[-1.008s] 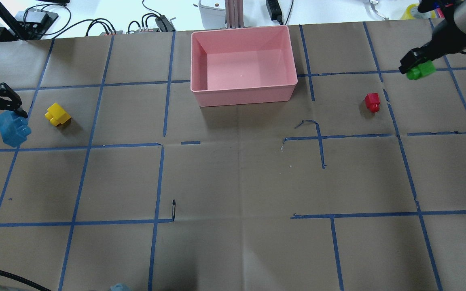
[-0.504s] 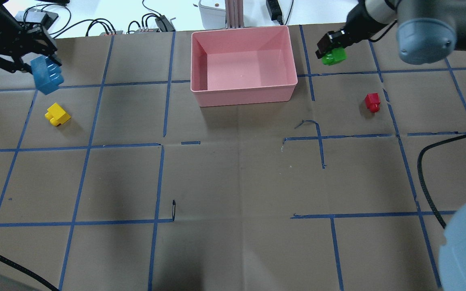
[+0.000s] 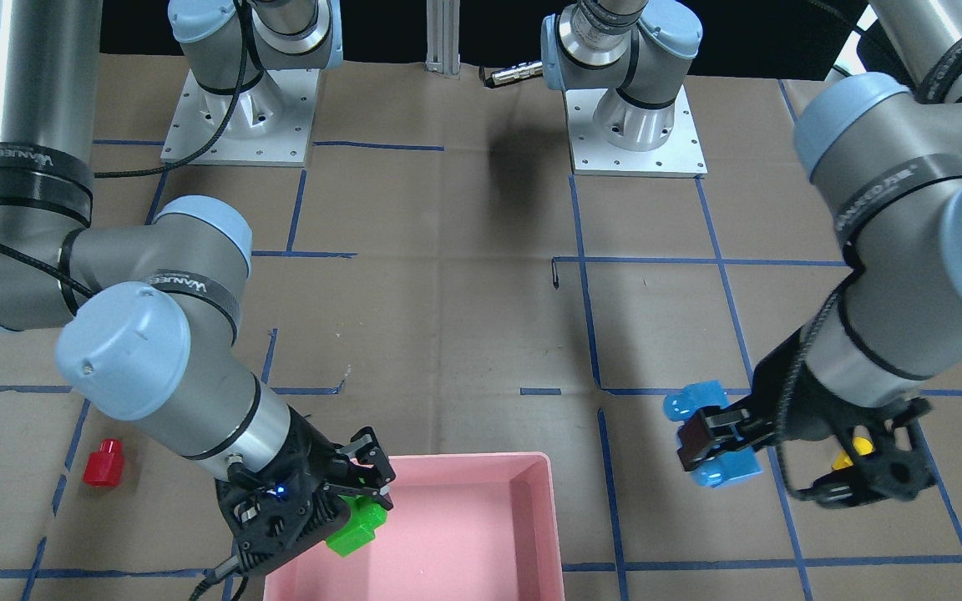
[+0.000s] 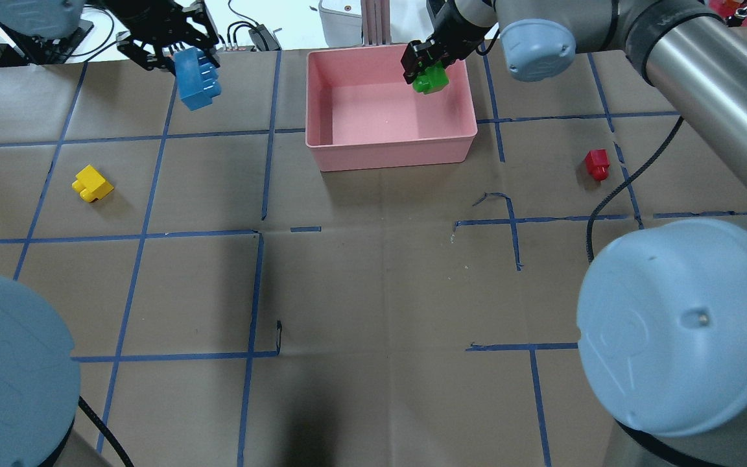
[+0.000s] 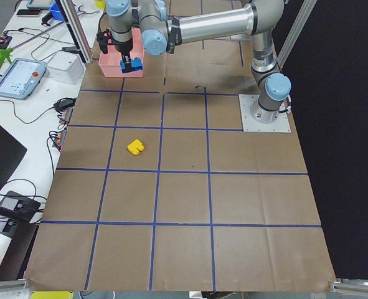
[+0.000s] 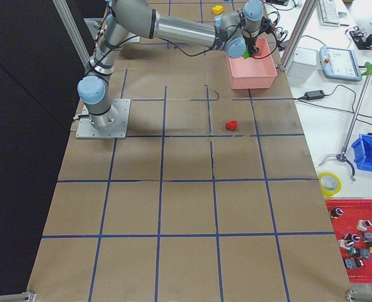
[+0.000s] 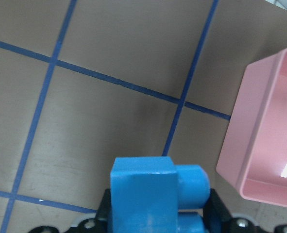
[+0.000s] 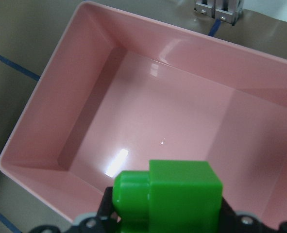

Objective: Put all blocks into box

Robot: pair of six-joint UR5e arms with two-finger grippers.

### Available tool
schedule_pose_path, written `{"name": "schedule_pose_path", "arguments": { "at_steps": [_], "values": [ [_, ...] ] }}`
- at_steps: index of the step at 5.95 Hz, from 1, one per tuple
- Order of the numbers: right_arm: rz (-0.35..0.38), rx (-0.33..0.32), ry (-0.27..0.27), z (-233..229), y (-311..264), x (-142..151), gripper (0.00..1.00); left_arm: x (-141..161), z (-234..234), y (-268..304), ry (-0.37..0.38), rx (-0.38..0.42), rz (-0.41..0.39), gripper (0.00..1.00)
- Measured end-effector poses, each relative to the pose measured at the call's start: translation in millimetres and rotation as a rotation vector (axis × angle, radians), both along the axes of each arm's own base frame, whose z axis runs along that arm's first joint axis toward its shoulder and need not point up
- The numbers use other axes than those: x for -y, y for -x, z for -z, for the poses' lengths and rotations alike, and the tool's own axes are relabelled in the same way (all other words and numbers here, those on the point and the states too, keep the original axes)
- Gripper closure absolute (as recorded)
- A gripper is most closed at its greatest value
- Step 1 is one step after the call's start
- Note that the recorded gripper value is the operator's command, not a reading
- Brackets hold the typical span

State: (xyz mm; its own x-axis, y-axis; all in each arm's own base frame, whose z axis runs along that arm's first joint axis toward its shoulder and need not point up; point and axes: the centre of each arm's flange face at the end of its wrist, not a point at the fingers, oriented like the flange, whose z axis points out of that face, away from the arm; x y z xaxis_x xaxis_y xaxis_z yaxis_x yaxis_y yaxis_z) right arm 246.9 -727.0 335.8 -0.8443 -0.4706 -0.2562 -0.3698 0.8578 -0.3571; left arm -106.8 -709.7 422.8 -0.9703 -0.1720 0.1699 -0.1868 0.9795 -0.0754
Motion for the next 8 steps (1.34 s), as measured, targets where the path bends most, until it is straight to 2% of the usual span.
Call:
{"name": "schedule_pose_path", "arguments": {
  "at_steps": [2, 4, 6, 8],
  "values": [
    [0.024, 0.081, 0.002, -1.7, -18.8, 3.5, 0.0, 20.0, 25.1, 90.8, 0.0, 0.038, 0.125, 0.61],
    [0.027, 0.09, -0.004, -2.6, -16.6, 2.7, 0.0, 26.5, 52.3, 132.4, -0.001, 0.047, 0.175, 0.61],
    [0.08, 0.049, -0.016, -0.8, 34.3, 10.0, 0.0, 28.1, 76.0, 161.9, 0.0, 0.047, 0.183, 0.61],
    [0.145, -0.076, -0.049, -12.3, 127.3, 6.2, 0.0, 32.0, 105.6, 191.6, 0.016, 0.041, 0.162, 0.59]
  ]
}}
